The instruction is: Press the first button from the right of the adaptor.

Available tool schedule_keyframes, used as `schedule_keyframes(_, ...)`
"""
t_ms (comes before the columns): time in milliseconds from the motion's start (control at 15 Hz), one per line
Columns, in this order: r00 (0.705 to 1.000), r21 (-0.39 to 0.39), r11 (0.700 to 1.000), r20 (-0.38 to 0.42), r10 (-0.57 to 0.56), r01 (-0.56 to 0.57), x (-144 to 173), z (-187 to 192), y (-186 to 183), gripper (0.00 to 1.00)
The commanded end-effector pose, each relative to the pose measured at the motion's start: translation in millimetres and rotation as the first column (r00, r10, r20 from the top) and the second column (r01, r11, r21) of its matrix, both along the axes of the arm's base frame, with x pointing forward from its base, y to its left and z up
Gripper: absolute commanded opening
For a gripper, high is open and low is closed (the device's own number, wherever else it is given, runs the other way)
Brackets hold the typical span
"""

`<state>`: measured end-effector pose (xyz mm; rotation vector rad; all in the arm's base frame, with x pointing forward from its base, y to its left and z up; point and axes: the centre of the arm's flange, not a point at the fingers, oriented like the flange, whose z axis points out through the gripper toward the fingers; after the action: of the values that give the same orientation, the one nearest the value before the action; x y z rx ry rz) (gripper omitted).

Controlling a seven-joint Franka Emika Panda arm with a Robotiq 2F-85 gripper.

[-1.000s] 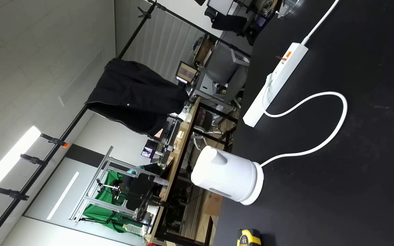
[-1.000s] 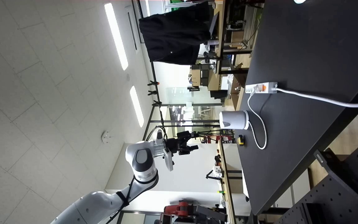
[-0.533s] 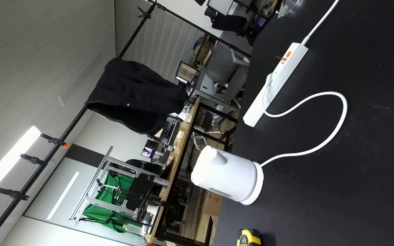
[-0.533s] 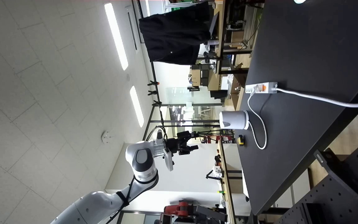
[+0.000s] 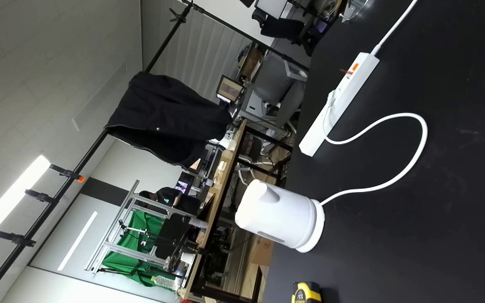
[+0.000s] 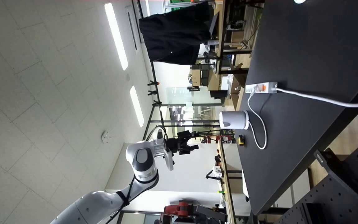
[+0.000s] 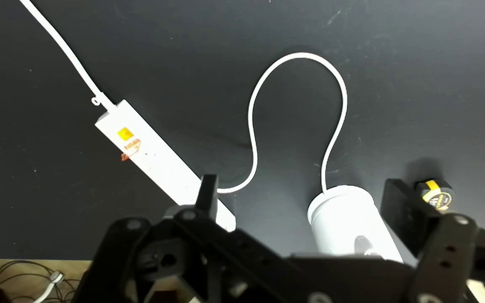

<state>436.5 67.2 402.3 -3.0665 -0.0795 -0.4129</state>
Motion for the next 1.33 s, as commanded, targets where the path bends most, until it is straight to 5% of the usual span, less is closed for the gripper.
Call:
schedule_keyframes(0,0.999,-0.019,0.999,0.012,-0.044,0.044,39,-6,-24,1.0)
schedule_keyframes(200,0.994,-0.032,0.994,0.017,-0.105,0.106,72,-18,-59,1.0)
schedule_keyframes(267,0.991,-0.035,0.991,0.026,-0.129,0.13,83,-24,-72,0.75)
schedule_keyframes(1000,0.963,-0.068,0.96,0.011,-0.27,0.27,145,-73,-134,0.03)
schedule_keyframes(1267,0.951,-0.061,0.949,-0.011,-0.309,0.308,149,-80,-151,0.0)
